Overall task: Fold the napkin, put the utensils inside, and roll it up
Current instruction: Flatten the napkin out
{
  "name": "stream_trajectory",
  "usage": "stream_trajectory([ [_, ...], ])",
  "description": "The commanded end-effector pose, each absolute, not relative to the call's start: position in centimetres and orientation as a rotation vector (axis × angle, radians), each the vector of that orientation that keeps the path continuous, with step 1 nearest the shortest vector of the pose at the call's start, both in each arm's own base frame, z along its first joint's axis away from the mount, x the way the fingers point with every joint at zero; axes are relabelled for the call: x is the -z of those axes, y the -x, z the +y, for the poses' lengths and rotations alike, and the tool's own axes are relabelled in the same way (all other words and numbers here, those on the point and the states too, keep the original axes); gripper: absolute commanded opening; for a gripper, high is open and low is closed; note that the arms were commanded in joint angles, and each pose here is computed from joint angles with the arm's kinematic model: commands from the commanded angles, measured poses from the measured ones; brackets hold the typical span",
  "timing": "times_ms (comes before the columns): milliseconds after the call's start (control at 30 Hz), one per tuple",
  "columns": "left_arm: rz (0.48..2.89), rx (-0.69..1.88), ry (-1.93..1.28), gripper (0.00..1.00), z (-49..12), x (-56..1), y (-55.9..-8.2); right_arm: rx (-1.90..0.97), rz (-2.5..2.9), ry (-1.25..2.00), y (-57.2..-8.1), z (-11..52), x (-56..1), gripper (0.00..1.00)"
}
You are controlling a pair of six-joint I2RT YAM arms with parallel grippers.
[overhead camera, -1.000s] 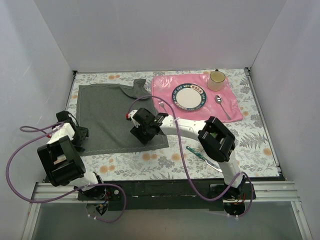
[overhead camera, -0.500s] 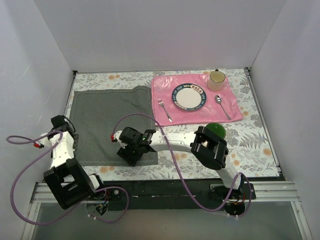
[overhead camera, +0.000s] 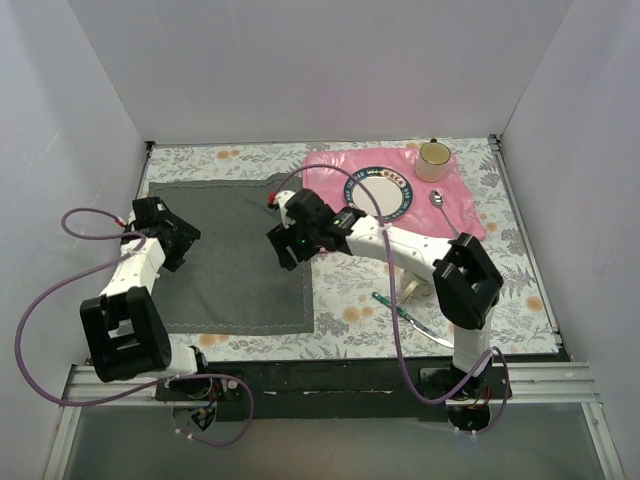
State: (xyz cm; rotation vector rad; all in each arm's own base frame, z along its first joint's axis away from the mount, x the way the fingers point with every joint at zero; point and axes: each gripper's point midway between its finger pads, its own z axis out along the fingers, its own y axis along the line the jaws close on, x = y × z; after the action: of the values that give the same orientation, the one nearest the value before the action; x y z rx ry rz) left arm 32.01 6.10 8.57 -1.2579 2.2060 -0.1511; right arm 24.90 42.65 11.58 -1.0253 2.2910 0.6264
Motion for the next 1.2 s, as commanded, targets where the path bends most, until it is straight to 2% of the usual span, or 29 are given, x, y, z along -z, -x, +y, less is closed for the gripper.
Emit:
stream_trajectory([
  [0,2.142,0.46,0.992,0.69,2.6,-12.4,-38.1,-0.608,2.37,0.825,-28.4,38.1,-11.8,0.75],
  [100,2.129,0.55,0.956,0.68,0.8,-12.2,-41.1,-0.651,2.401,0.742,-30.0,36.5,-11.5,0.69],
  [233,2.142,0.596,0.924,0.66,-1.9,-11.0,-45.0,-0.65,2.425,0.672,-31.6,34.4,-12.2,0.67],
  [367,2.19,0.577,1.017,0.64,-1.5,-6.7,-48.0,-0.652,2.417,0.631,-32.2,32.7,-13.2,0.65],
  [533,2.177,0.527,1.032,0.63,-0.4,-6.2,-51.7,-0.643,2.414,0.637,-31.9,31.9,-12.8,0.65],
  [900,2.259,0.4,1.194,0.67,3.7,-0.9,-51.8,-0.67,2.453,0.684,-31.2,32.2,-10.6,0.66],
  [1033,2.281,0.372,1.133,0.68,4.0,-1.5,-51.7,-0.686,2.462,0.703,-31.8,33.1,-9.9,0.67],
  [1167,2.276,0.384,1.016,0.72,3.1,-5.4,-52.0,-0.708,2.466,0.707,-32.3,33.9,-9.9,0.67],
])
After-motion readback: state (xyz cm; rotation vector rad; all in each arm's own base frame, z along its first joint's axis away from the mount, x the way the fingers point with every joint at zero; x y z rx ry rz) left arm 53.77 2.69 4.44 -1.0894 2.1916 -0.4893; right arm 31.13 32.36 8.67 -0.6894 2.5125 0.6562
